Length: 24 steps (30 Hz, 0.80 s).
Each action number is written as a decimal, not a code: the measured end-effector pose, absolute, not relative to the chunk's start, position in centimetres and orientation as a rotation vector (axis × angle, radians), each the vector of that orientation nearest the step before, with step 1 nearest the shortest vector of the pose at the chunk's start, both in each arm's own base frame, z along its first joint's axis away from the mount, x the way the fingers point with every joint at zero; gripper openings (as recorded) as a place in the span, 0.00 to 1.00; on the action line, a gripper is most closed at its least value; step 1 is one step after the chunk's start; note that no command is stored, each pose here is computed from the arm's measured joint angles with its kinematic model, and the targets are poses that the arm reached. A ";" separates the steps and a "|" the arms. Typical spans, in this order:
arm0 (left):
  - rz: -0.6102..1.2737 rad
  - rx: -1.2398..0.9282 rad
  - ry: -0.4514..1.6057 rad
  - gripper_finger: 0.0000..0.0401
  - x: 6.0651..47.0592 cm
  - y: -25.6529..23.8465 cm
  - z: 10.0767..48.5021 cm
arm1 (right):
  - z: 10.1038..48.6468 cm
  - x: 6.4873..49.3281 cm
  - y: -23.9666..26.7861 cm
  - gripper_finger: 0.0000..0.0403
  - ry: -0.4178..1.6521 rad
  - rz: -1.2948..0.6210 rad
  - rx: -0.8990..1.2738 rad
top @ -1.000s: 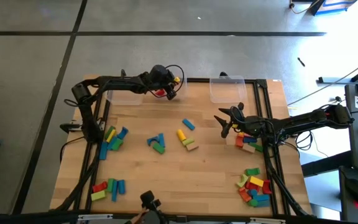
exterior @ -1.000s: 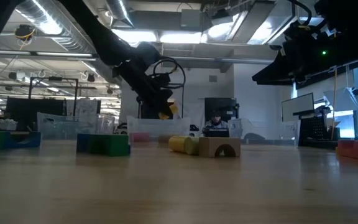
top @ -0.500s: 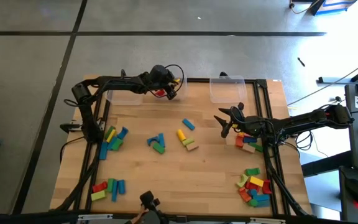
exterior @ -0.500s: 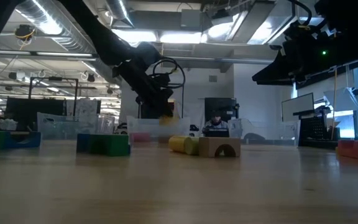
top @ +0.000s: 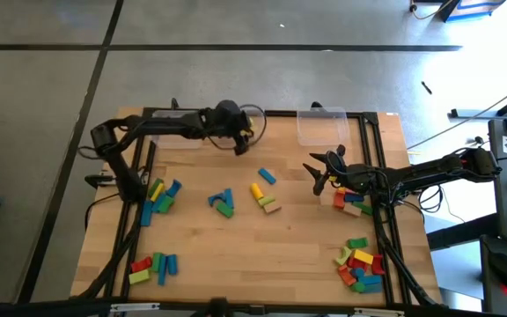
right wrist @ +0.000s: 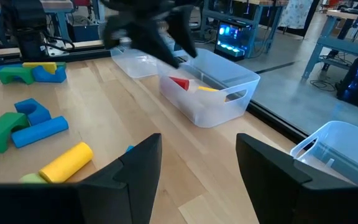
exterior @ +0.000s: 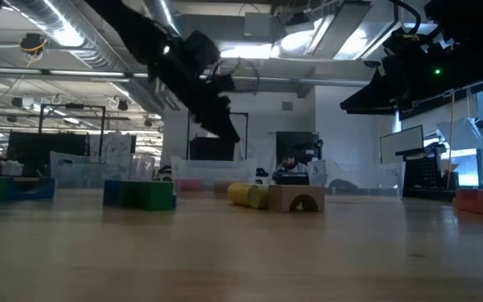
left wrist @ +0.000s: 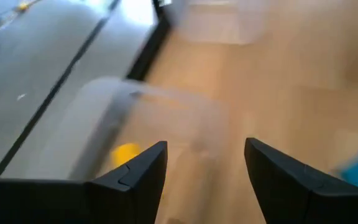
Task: Sort blocks by size
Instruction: Put the yellow cylindrical block into the middle transparent bin
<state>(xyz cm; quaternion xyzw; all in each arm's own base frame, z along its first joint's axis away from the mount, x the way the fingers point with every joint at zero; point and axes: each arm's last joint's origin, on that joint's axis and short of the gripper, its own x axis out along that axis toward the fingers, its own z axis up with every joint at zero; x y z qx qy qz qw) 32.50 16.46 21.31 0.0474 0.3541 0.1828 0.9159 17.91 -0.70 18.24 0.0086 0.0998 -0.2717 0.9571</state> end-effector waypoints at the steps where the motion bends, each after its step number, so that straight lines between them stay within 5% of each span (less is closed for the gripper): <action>1: 0.343 0.113 0.734 0.52 32.7 15.6 21.5 | 18.2 17.9 -0.7 0.52 0.202 -0.552 0.018; 13: 0.048 0.275 0.846 0.52 34.5 7.5 20.6 | 18.2 17.9 -0.7 0.52 0.203 -0.540 0.019; 24: -0.239 0.387 0.855 0.52 35.3 5.4 18.8 | 18.2 17.9 -0.7 0.52 0.205 -0.540 0.019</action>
